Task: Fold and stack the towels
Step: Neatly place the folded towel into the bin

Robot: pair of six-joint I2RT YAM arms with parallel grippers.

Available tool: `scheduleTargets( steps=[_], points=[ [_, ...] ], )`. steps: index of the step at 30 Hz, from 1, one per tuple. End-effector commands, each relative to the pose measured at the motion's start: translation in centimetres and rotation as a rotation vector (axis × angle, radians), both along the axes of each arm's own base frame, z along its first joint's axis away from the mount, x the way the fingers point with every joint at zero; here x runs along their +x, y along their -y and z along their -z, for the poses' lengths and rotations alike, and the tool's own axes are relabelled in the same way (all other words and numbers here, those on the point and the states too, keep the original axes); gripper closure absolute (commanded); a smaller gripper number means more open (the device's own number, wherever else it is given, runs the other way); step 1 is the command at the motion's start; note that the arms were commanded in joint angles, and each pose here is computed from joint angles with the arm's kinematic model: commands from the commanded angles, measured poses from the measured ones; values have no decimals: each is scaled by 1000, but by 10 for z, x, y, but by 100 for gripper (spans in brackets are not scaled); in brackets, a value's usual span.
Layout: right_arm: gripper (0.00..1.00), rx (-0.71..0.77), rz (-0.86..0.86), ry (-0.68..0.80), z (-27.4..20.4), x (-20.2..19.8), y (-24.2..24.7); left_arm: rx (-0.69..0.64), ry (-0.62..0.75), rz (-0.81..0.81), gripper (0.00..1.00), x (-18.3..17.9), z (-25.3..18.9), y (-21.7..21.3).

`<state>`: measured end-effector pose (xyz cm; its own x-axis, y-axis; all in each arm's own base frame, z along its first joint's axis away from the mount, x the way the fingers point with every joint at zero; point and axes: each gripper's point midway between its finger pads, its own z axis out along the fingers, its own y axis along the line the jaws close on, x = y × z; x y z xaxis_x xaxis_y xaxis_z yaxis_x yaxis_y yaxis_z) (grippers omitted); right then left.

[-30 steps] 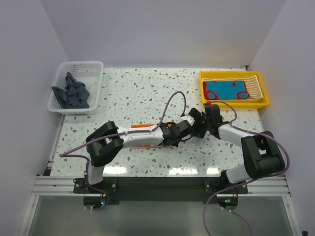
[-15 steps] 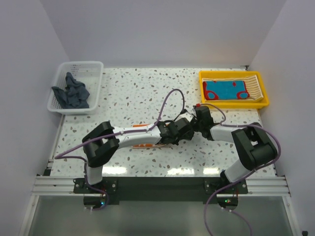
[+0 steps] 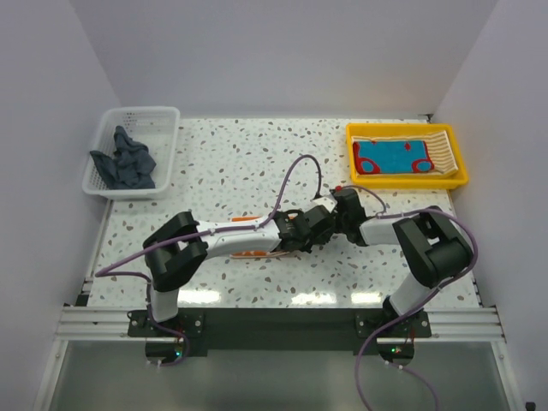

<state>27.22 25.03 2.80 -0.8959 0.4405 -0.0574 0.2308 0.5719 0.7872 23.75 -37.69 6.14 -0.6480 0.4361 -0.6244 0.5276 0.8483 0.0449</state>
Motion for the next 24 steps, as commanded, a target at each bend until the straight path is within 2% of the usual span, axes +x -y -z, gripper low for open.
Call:
scheduleTargets(
  steps=[1, 2, 3, 4, 5, 7, 8, 10, 11, 12, 13, 16, 19, 20, 21, 23, 24],
  points=[
    [53, -153, -36, -151, 47, -40, 20, -66, 29, -18, 100, 10, -13, 15],
    [63, -160, -38, -150, 47, -40, 21, -68, 29, -17, 96, 10, -13, 16],
    [69, -170, -43, -142, 47, -40, 22, -69, 29, -18, 94, 10, -14, 16],
    [74, -177, -46, -132, 45, -37, 22, -69, 29, -18, 82, 9, -14, 16],
    [91, -188, -50, -130, 44, -37, 24, -72, 29, -19, 77, 10, -15, 17],
    [100, -210, -64, -98, 39, -31, 24, -80, 37, -21, 67, 10, -21, 15],
    [100, -224, -69, -106, 39, -32, 27, -85, 38, -24, 58, 11, -23, 15],
    [100, -240, -86, -74, 33, -24, 25, -103, 46, -23, 47, 10, -31, 14],
    [100, -259, -88, -80, 33, -24, 28, -113, 48, -27, 34, 12, -33, 13],
    [100, -266, -103, -50, 28, -16, 27, -133, 48, -26, 28, 11, -40, 13],
    [100, -275, -110, -42, 26, -13, 28, -136, 46, -31, 18, 10, -40, 9],
    [100, -323, -140, -1, 18, 4, 32, -176, 37, -47, 3, 11, -52, -1],
    [100, -388, -159, 27, 12, 25, 46, -223, 33, -79, 0, 16, -66, -22],
    [100, -406, -159, 12, 11, 29, 54, -235, 35, -110, 0, 26, -70, -34],
    [100, -427, -165, 67, -2, 48, 58, -268, 48, -120, 0, 28, -85, -44],
    [100, -466, -177, 61, -7, 60, 72, -253, 54, -184, 0, 42, -85, -78],
    [100, -503, -192, 136, -24, 82, 76, -265, 76, -193, 0, 46, -97, -92]
  ],
)
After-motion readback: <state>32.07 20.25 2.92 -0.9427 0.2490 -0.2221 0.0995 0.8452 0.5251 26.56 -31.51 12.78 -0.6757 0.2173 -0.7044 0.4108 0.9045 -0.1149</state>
